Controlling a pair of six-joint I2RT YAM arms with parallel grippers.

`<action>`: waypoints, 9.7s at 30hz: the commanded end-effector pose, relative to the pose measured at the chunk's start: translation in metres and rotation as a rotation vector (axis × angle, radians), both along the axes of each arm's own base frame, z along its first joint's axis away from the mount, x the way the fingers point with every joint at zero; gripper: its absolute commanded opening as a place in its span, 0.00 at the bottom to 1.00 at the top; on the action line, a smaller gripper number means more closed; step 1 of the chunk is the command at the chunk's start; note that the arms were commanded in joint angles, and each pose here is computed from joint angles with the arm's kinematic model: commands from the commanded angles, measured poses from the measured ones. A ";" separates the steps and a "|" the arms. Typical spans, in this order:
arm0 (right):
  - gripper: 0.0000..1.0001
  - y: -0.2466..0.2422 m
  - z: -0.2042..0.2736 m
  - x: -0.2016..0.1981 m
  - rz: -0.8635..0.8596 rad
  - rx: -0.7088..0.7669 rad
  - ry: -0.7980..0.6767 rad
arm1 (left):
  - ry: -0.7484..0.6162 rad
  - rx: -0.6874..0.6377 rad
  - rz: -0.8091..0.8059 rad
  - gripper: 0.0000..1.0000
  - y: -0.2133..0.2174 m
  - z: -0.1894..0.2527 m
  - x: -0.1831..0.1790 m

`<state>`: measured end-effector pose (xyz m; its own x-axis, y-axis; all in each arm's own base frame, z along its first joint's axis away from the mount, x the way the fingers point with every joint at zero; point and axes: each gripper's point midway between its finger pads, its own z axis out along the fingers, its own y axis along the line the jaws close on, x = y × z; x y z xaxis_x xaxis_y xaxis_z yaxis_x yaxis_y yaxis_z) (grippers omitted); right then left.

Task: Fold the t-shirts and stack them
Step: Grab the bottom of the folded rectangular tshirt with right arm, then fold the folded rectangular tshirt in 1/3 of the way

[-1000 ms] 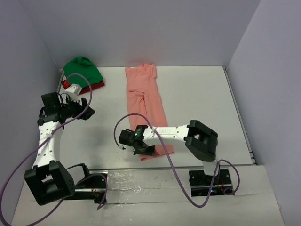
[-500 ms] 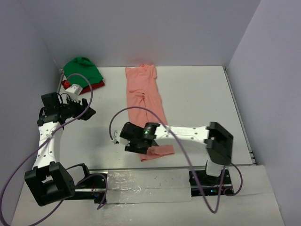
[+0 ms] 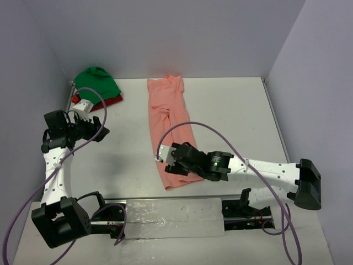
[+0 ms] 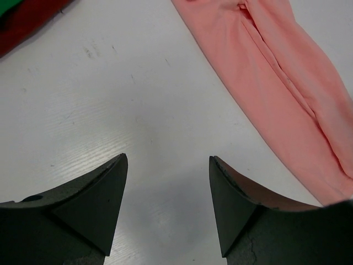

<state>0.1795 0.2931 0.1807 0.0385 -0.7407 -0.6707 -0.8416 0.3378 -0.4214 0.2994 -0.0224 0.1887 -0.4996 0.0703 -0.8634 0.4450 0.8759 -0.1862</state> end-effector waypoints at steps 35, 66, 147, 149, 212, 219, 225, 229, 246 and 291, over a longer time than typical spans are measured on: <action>0.71 -0.026 -0.149 -0.080 0.360 -0.391 -0.006 | -0.039 0.004 0.026 0.70 0.010 0.008 0.003; 0.00 -0.049 -0.190 -0.054 0.223 -0.624 0.308 | -0.043 0.008 0.022 0.70 0.011 0.009 0.001; 0.00 0.035 -0.058 0.189 -0.091 -0.319 -0.087 | -0.004 -0.018 -0.039 0.70 0.004 -0.002 -0.003; 0.07 0.035 -0.061 0.192 -0.099 -0.317 -0.082 | -0.003 -0.018 -0.039 0.70 0.003 -0.003 -0.003; 0.00 0.044 -0.120 0.064 -0.053 -0.211 0.361 | -0.054 -0.004 -0.015 0.70 0.006 0.005 -0.011; 0.00 0.026 -0.116 0.118 -0.236 -0.234 0.064 | -0.051 -0.007 -0.019 0.70 0.005 0.003 -0.012; 0.00 0.015 -0.116 0.143 -0.311 -0.265 -0.093 | -0.057 -0.003 -0.015 0.70 0.006 0.005 -0.012; 0.00 -0.003 -0.117 0.161 -0.388 -0.333 -0.245 | -0.059 -0.004 -0.014 0.70 0.006 0.005 -0.013; 0.00 -0.062 -0.071 0.211 -0.673 -0.386 -0.748 | -0.051 -0.024 -0.034 0.70 0.005 0.003 -0.018; 0.54 -0.084 0.008 0.142 -0.278 -0.019 -0.172 | -0.090 -0.024 -0.047 0.70 0.004 0.014 -0.024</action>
